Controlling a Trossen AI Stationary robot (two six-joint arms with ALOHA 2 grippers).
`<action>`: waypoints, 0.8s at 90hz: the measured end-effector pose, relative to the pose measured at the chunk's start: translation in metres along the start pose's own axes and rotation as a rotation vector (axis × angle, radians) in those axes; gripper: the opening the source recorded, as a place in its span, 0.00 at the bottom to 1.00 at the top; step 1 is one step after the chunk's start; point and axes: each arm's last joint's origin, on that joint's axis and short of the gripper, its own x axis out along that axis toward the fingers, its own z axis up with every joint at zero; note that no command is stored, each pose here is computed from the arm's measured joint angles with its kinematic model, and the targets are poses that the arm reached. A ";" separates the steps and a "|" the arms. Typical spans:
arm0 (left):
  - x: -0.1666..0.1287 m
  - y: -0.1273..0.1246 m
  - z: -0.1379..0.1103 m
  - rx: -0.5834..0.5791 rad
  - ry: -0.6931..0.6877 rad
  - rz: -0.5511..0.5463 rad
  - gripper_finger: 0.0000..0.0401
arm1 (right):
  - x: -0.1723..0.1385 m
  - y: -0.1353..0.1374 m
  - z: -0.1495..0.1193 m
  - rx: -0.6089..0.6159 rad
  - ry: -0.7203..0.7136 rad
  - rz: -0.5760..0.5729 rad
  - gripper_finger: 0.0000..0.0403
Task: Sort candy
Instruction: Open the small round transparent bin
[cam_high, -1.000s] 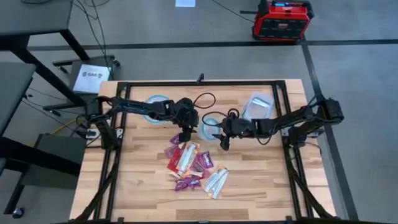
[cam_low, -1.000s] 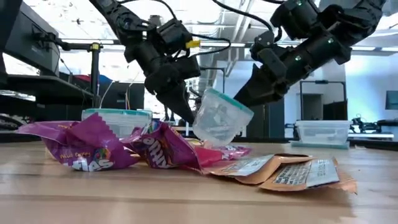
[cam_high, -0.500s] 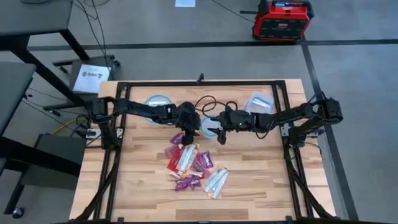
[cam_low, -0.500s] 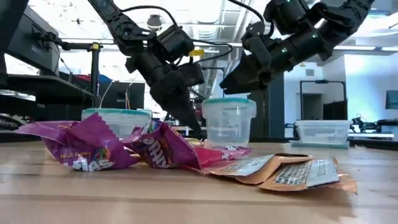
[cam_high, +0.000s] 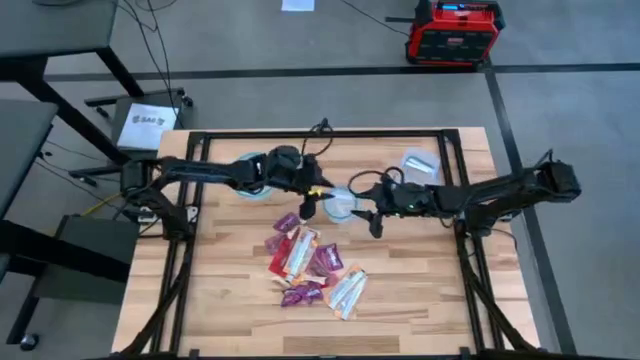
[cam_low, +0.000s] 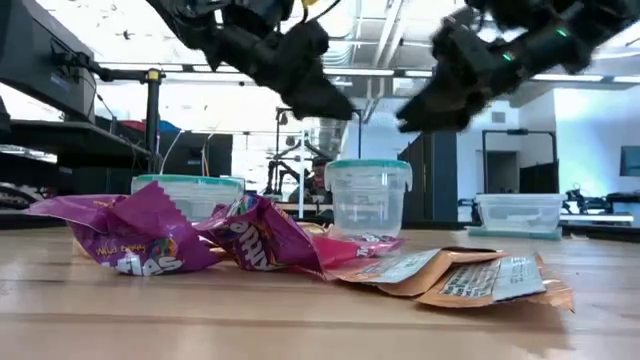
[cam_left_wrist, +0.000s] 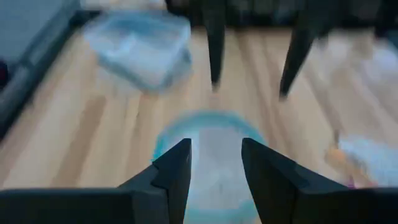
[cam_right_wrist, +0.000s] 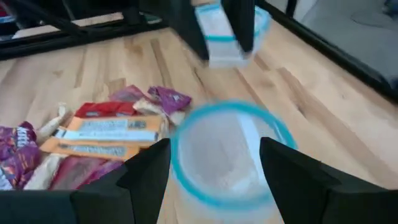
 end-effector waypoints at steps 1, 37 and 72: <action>0.002 0.000 -0.001 -0.002 -0.002 -0.005 0.32 | -0.001 0.000 -0.002 0.010 -0.006 -0.002 0.58; 0.055 0.011 -0.030 0.025 0.112 -0.089 0.32 | -0.014 -0.011 -0.066 0.100 0.014 -0.050 0.58; 0.053 0.016 -0.040 0.076 0.127 -0.211 0.32 | 0.001 -0.016 -0.077 0.076 -0.033 -0.023 0.58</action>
